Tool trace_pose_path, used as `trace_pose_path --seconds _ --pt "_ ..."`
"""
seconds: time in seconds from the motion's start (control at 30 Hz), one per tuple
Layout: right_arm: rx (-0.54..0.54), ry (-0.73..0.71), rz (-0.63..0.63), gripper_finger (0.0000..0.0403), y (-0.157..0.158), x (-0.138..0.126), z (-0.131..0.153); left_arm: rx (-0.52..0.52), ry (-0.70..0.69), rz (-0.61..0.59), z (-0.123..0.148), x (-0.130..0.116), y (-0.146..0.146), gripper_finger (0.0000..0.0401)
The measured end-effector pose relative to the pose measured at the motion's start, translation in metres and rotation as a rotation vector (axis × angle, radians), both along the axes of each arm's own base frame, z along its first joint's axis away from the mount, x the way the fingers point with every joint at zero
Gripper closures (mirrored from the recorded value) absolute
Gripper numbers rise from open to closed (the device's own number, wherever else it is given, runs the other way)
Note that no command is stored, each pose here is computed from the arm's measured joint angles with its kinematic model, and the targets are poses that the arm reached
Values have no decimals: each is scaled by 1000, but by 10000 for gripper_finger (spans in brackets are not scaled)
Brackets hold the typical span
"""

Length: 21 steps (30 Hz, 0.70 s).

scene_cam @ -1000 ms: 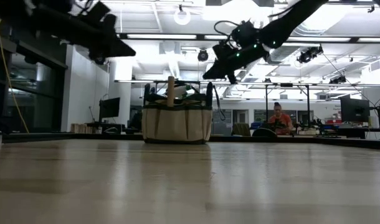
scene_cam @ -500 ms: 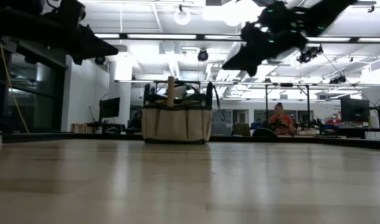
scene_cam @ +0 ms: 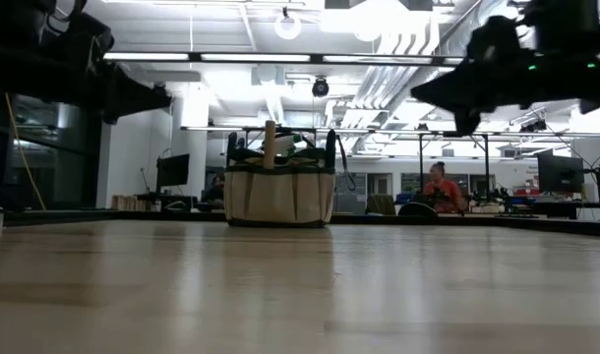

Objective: Pick & Place Garden tools in Gardening bag
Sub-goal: Return to Home Position

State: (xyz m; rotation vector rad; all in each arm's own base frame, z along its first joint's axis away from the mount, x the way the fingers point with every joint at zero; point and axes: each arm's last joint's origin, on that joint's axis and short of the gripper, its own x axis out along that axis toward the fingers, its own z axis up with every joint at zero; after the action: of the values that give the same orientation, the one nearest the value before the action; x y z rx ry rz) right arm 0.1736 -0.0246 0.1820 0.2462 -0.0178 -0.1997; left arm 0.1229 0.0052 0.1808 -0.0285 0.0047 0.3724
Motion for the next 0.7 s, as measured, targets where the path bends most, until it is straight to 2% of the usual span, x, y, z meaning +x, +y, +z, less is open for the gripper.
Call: trace_pose_path --seconds 0.37,0.7 --pt "-18 -140 59 400 22 -27 3 -8 -24 -14 -2 -27 1 401" --pt "-29 -72 130 400 24 -43 1 -62 1 -21 -1 -32 1 401"
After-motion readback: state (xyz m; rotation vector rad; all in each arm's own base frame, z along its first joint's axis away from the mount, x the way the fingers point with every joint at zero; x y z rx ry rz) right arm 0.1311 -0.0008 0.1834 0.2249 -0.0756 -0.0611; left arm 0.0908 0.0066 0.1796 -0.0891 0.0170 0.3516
